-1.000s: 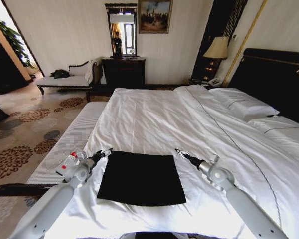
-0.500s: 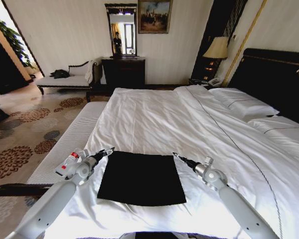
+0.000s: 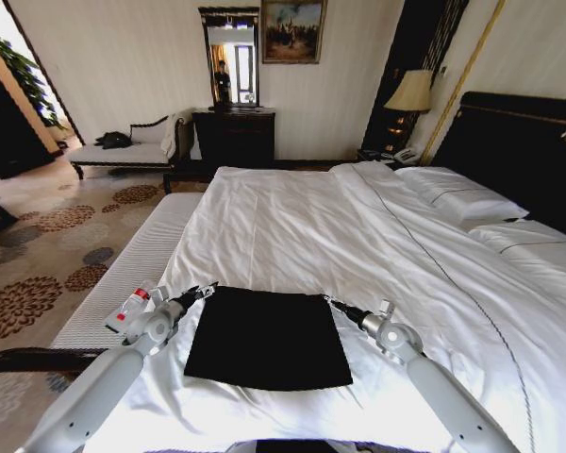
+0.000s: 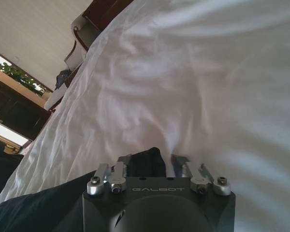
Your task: Fold the clothes on the bed.
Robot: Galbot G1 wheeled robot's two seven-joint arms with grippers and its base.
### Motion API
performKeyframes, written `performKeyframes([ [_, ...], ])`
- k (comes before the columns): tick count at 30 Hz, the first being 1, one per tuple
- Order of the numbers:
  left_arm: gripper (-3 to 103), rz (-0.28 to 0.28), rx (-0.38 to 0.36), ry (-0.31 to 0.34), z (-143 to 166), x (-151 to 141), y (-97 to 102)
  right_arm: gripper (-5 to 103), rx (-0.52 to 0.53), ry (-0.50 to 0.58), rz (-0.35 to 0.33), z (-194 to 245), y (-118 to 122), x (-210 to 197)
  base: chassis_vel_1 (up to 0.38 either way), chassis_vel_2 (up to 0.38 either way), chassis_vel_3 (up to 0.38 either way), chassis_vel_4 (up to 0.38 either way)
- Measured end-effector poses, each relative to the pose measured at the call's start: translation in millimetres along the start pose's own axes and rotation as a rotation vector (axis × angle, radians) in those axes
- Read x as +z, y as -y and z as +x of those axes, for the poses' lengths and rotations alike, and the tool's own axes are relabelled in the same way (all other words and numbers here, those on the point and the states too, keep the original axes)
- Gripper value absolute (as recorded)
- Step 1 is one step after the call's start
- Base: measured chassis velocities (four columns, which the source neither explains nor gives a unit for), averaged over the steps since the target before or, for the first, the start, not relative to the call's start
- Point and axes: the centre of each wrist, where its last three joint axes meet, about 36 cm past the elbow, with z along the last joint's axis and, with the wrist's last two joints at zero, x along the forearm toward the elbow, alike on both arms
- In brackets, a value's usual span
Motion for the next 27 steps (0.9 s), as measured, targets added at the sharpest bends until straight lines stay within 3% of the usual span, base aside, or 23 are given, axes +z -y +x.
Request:
performKeyframes([
  [1,97,0.000,0.000,0.000,0.0,0.0,0.0,49,0.000,0.000,0.000,0.0,0.0,0.0,0.000,0.000,0.000,0.000],
  [5,97,0.001,0.001,0.000,-0.9,1.0,1.3,27,-0.003,0.002,0.000,1.0,-0.9,0.4,0.000,0.000,0.000,0.000],
  [7,97,0.001,0.001,0.000,-1.0,0.9,1.5,27,-0.004,0.001,0.001,1.1,-1.4,0.8,0.000,0.000,0.000,0.000],
  [11,97,-0.001,0.001,0.003,-1.0,-0.4,1.9,6,-0.008,0.000,0.002,0.6,-2.9,3.4,0.000,0.000,0.000,0.000],
  [14,97,-0.004,0.001,0.005,-0.1,-1.9,1.8,1,-0.011,0.001,0.003,0.4,-3.8,3.5,0.000,0.000,0.000,0.000],
  [27,97,-0.003,0.005,-0.010,2.5,2.5,2.7,0,-0.018,0.015,0.008,4.5,-6.5,-0.2,0.000,0.000,0.000,0.000],
])
